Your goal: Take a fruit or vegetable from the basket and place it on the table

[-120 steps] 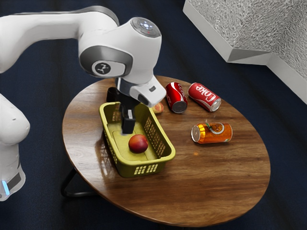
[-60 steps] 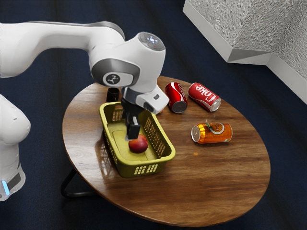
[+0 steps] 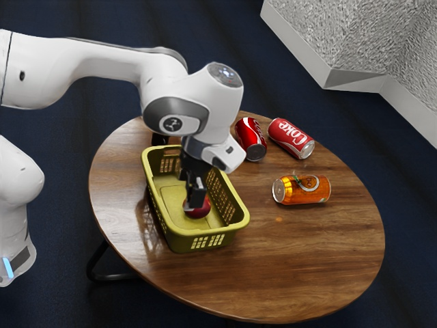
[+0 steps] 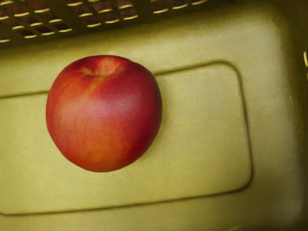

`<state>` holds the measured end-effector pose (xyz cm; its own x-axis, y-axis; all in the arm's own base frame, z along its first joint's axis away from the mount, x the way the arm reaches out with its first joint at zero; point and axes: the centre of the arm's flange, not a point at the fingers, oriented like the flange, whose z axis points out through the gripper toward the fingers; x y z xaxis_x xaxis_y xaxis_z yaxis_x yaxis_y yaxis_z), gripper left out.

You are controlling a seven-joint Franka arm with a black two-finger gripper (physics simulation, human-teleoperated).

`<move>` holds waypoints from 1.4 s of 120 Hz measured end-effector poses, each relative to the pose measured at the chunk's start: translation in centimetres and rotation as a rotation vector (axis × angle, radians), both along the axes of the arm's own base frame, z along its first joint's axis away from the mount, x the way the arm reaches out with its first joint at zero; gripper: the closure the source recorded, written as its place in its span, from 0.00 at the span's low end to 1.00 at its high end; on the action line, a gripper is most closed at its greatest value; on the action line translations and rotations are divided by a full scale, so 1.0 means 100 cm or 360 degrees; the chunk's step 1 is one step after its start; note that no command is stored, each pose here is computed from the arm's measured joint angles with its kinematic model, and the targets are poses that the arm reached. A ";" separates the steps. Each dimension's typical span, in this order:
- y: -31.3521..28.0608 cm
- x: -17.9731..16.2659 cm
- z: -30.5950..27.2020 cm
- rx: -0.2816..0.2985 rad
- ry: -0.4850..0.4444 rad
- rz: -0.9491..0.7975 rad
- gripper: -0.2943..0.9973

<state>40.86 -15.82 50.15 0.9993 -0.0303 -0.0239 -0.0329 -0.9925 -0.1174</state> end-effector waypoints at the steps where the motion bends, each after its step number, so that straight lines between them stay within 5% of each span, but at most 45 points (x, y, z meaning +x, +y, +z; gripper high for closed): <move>1: 0.001 0.001 -0.001 -0.0002 0.0001 0.0003 0.24; 168: 0.031 0.027 -0.050 -0.0113 0.0075 0.0058 0.24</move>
